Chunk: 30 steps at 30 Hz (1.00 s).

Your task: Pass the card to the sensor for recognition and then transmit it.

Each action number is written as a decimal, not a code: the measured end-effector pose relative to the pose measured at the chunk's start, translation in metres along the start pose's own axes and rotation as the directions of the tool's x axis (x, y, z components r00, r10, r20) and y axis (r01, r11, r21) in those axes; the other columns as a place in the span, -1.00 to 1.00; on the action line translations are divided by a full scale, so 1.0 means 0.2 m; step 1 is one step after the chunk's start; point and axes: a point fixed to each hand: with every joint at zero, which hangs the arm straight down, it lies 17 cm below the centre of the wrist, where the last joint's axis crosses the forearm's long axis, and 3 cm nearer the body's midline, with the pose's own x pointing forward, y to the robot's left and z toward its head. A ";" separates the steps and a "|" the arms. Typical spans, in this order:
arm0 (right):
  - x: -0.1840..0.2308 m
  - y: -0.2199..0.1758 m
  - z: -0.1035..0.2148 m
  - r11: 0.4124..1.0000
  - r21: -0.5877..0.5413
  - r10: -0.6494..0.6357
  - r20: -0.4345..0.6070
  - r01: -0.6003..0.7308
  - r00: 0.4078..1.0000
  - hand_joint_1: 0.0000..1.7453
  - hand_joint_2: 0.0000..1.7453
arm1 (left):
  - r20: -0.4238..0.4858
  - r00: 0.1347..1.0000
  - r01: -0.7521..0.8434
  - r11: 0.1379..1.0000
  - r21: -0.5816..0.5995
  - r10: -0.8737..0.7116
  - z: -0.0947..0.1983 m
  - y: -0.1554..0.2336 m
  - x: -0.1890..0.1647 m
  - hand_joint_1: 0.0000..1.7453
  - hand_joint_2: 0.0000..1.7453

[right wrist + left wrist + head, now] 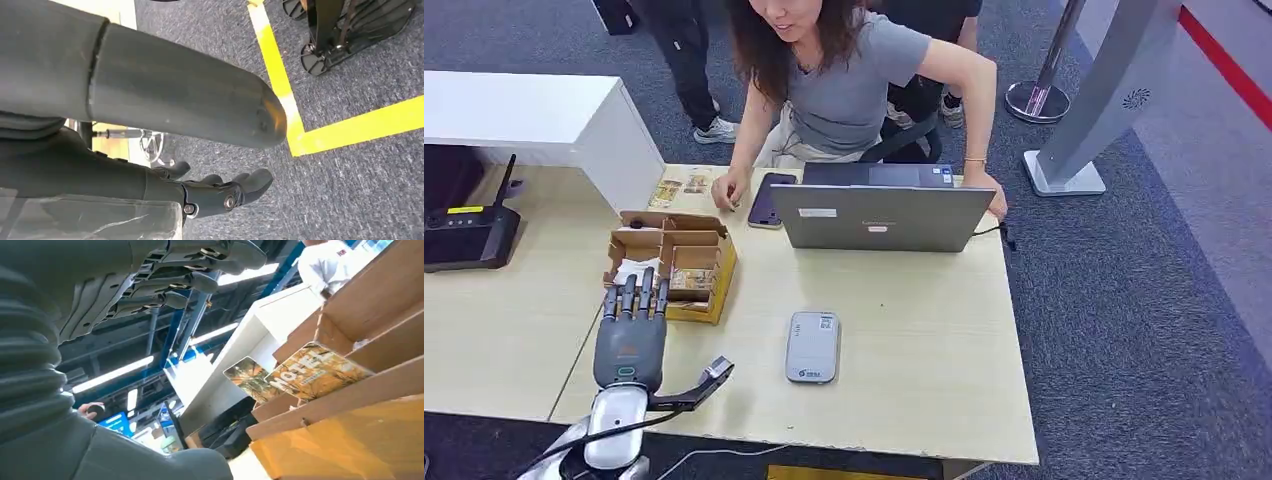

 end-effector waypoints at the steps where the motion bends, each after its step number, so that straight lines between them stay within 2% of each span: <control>1: 0.00 0.00 0.00 1.000 0.001 0.001 0.002 -0.001 1.000 -1.00 -1.00 | -0.007 1.000 0.001 1.000 -0.001 -0.001 -0.01 -0.01 -0.02 -1.00 1.00; 7: 0.01 0.00 0.00 1.000 -0.002 0.022 0.007 -0.022 1.000 -1.00 -1.00 | -0.058 0.998 0.021 0.999 -0.039 -0.023 -0.08 -0.09 -0.13 -1.00 1.00; 16: 0.02 0.00 0.00 0.999 -0.003 0.036 0.013 -0.036 0.999 -1.00 -1.00 | -0.087 0.995 0.031 0.996 -0.082 -0.038 -0.12 -0.23 -0.23 -1.00 1.00; 23: 0.03 0.00 0.00 0.999 0.003 0.040 0.017 -0.040 0.999 -1.00 -1.00 | -0.021 1.000 -0.016 1.000 -0.009 0.016 -0.15 -0.22 -0.16 -1.00 1.00; 30: 0.03 0.01 0.00 0.999 0.006 0.042 0.024 -0.042 0.999 -1.00 -1.00 | 0.058 0.995 -0.089 0.991 0.104 0.083 -0.17 -0.13 -0.08 -1.00 1.00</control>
